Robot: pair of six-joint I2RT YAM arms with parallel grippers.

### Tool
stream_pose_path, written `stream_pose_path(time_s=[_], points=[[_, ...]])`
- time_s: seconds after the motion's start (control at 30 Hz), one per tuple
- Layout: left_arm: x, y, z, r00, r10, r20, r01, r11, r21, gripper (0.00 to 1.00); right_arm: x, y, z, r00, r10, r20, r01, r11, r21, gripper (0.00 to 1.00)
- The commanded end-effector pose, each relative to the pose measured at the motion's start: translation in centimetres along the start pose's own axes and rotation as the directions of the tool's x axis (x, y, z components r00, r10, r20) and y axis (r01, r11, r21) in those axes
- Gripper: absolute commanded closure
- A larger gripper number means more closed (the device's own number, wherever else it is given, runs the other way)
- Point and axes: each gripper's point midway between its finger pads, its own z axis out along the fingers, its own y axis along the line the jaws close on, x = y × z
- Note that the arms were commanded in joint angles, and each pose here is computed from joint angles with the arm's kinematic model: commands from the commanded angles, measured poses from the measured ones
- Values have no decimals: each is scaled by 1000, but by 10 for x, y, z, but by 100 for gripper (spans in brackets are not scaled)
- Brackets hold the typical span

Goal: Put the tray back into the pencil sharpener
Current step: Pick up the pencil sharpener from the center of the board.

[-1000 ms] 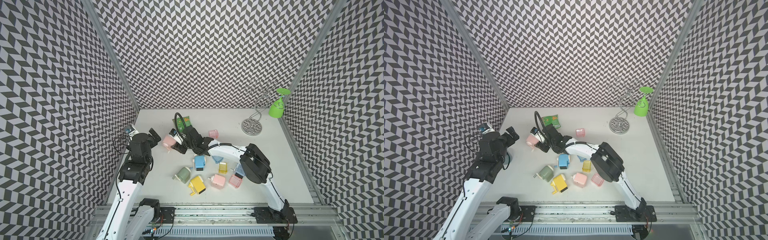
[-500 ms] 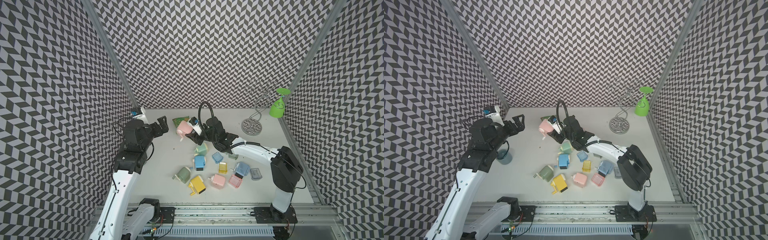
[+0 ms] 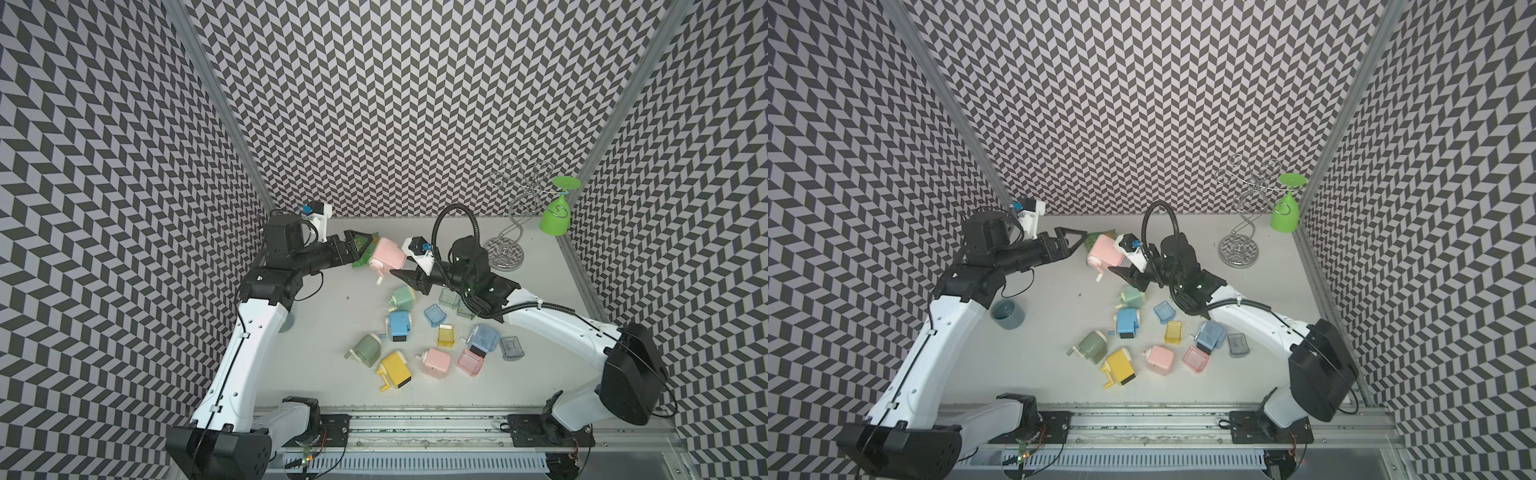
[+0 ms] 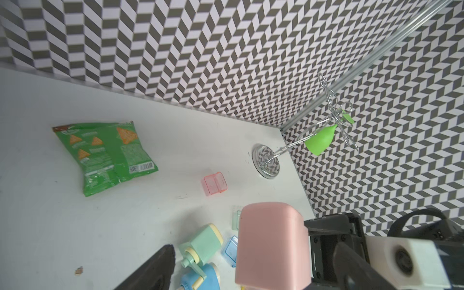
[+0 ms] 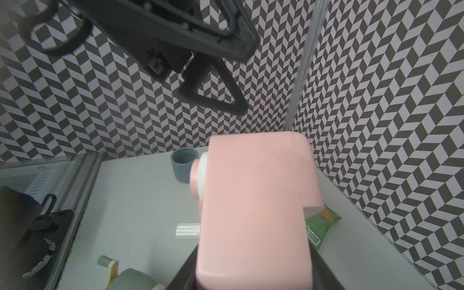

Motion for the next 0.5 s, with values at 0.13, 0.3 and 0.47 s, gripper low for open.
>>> stream_pose_path(time_s=[0.13, 0.3, 0.47], points=[[14, -37, 6, 995, -20, -99, 41, 975, 219, 0, -57, 4, -15, 981, -57, 184, 62, 998, -20, 75], [23, -38, 14, 989, -31, -147, 66, 969, 237, 2, -65, 7, -18, 973, -74, 217, 81, 996, -24, 75], [32, -42, 17, 981, -51, -189, 101, 959, 265, 8, -71, 8, -18, 966, -74, 249, 86, 996, -35, 75]])
